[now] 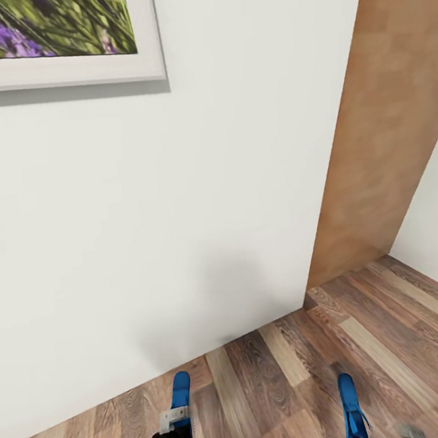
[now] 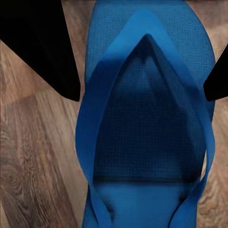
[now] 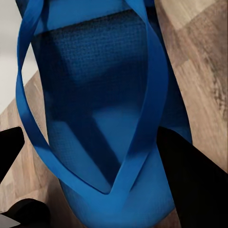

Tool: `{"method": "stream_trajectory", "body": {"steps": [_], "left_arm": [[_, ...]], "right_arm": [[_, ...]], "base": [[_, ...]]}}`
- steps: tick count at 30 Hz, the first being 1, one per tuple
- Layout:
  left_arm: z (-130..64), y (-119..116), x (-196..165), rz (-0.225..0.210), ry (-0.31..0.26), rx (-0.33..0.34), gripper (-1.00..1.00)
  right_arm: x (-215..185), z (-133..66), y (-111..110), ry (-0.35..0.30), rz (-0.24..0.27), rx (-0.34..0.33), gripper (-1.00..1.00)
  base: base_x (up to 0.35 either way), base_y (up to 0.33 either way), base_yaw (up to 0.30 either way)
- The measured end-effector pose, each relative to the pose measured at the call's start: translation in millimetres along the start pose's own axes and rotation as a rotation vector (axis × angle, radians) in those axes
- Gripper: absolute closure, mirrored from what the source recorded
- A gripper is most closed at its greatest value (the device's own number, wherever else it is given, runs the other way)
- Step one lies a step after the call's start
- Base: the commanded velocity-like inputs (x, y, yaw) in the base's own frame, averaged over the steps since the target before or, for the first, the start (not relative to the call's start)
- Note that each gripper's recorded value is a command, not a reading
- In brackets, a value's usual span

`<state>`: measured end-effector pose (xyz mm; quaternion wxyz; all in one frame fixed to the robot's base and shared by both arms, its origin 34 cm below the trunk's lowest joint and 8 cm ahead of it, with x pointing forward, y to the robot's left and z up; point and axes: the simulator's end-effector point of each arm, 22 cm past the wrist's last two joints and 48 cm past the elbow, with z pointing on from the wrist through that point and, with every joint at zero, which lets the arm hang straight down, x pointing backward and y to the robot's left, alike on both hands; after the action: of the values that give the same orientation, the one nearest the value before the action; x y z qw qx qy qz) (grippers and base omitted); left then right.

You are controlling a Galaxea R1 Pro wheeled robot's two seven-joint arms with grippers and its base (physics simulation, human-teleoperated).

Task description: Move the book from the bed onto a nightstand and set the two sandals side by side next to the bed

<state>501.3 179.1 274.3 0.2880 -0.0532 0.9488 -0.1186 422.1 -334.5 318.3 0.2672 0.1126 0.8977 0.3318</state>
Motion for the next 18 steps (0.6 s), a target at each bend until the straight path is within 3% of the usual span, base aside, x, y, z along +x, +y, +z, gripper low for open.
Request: {"method": "stream_trajectory", "body": {"steps": [18], "left_arm": [[0.0, 0.0, 0.0, 0.0, 0.0, 0.0, 1.0]], "right_arm": [[0.0, 0.0, 0.0, 0.0, 0.0, 0.0, 1.0]], "base": [[0.0, 0.0, 0.293]]}}
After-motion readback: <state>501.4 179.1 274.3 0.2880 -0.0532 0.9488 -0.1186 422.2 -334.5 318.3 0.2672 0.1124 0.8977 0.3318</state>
